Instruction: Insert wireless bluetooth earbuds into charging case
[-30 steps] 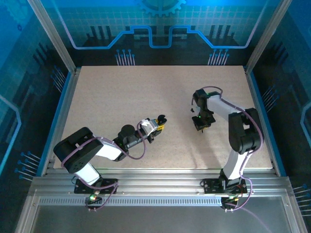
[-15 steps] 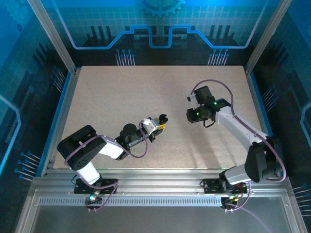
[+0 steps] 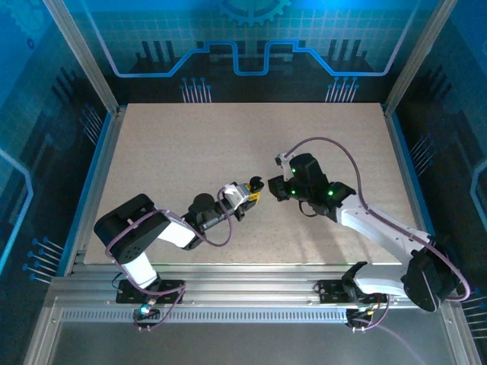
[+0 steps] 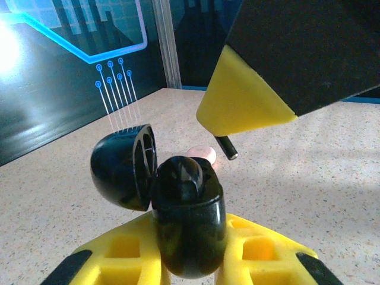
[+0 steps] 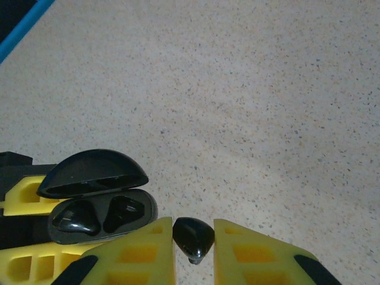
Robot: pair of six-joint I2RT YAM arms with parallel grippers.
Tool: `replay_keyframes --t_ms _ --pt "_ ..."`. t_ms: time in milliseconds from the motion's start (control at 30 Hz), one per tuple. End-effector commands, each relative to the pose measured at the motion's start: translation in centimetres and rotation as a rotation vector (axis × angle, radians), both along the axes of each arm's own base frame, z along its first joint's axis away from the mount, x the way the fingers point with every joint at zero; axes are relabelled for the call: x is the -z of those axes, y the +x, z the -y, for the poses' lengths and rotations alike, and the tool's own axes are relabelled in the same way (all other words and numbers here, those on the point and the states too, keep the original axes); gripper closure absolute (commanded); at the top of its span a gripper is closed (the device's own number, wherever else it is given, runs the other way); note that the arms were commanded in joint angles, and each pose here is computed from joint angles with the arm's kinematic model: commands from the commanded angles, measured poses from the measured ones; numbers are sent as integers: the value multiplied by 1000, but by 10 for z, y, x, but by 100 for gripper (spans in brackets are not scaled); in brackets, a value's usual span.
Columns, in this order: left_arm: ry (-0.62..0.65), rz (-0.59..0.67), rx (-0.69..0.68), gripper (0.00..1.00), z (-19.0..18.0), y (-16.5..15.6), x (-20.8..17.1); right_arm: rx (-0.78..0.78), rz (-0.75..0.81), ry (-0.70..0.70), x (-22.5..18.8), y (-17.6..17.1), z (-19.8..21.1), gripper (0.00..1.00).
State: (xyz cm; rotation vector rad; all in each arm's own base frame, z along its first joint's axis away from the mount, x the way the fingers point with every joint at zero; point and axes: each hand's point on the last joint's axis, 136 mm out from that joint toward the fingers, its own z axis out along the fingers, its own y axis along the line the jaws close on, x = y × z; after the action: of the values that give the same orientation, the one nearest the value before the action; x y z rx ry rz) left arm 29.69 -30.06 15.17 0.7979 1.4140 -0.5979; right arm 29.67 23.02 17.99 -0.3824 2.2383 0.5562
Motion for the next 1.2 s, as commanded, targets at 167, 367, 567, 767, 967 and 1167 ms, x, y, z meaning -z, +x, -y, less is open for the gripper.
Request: replay_keyframes --t_ms 167,367,567,767,967,1167 --pt "-59 35 7 88 7 2 -20 34 98 136 -27 9 -14 81" --pt "-60 35 6 88 7 2 -20 14 115 177 -34 7 -21 80" --pt "-67 31 7 87 8 2 -21 -9 113 194 -35 5 -29 80" --pt "-74 32 2 87 7 3 -23 -25 99 195 -31 -3 -32 80" --pt "-84 35 -6 87 7 4 -27 -32 87 185 -26 -7 -34 81" --pt "-93 35 -12 87 6 5 -30 -36 76 167 -19 -10 -33 80"
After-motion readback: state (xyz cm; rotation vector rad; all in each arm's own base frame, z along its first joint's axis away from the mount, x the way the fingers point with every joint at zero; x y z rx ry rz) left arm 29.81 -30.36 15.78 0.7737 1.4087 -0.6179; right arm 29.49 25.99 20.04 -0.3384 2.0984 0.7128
